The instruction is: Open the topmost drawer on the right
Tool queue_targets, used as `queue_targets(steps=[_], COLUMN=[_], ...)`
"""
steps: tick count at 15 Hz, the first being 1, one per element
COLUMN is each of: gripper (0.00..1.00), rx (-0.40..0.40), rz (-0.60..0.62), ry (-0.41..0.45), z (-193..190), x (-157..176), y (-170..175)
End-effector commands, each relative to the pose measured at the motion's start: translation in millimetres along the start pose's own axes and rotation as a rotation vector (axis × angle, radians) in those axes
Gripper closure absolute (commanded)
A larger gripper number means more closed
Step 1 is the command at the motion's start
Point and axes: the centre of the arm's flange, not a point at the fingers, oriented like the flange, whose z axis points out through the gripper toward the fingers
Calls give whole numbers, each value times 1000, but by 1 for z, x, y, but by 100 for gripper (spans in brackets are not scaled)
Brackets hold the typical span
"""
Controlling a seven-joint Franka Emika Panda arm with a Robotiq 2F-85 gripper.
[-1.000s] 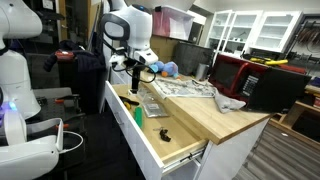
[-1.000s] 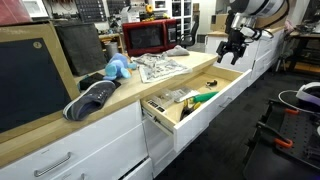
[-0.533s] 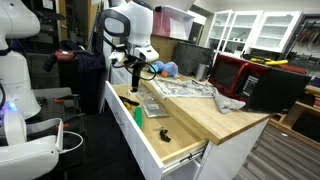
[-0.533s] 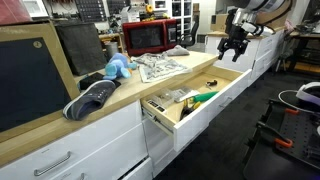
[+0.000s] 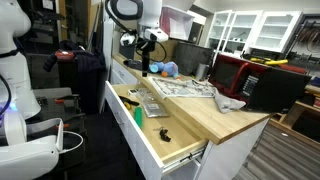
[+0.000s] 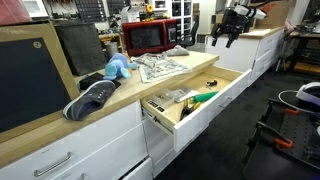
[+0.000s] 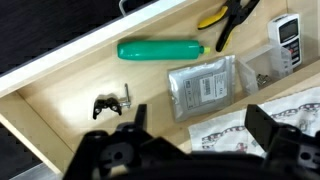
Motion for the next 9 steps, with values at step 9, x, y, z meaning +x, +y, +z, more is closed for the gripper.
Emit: queue_targets(steps=[9], gripper=[0], rx=[-77], rz=[-35], ry=[-133], z=[-111], x=[10], y=[-63])
